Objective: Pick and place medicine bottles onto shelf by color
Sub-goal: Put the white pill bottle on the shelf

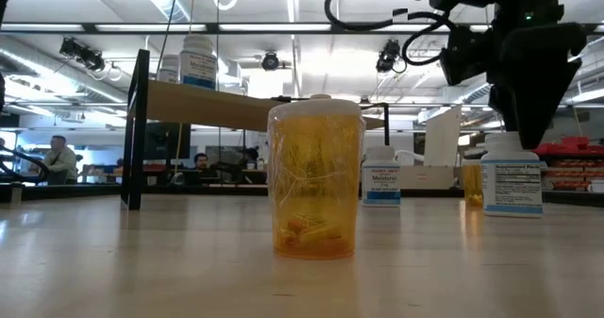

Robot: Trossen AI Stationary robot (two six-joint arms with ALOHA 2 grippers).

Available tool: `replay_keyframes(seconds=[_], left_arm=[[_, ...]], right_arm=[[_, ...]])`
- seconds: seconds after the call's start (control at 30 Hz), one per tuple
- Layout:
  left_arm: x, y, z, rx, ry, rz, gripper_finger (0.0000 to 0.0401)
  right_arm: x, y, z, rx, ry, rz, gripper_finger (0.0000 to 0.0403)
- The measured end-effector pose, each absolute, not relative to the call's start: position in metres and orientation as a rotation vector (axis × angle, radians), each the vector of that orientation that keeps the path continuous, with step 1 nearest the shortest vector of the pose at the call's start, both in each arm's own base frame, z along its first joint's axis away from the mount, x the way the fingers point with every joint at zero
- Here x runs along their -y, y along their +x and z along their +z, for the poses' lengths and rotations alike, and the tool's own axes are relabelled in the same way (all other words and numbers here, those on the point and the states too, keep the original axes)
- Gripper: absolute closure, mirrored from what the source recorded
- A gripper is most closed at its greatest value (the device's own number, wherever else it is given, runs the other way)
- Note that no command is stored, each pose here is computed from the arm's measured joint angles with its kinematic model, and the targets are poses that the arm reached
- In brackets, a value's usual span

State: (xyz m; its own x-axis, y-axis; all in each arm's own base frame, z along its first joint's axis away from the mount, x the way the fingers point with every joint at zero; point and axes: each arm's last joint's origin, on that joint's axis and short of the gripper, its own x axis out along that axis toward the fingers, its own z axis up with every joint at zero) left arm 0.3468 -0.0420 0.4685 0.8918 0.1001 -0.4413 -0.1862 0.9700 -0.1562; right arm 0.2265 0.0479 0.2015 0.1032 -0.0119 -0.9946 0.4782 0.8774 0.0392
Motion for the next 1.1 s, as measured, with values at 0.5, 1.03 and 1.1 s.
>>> replay_keyframes(seconds=[0.5,1.03,1.1], left_arm=[[0.0423,0.346,0.467,-0.462,-0.209,0.154,0.0149],[0.0418,0.3434,0.4623,-0.516,-0.205,0.165,0.017],[0.0418,0.3434,0.4623,-0.516,-0.205,0.165,0.017]], right_arm=[[-0.0489,0.2298,0.202,-1.404,0.411,-0.353,0.0154],[-0.0492,0.2297,0.202,-1.41,0.42,-0.342,0.0216],[-0.0493,0.2298,0.202,-1.409,0.421,-0.341,0.0209]])
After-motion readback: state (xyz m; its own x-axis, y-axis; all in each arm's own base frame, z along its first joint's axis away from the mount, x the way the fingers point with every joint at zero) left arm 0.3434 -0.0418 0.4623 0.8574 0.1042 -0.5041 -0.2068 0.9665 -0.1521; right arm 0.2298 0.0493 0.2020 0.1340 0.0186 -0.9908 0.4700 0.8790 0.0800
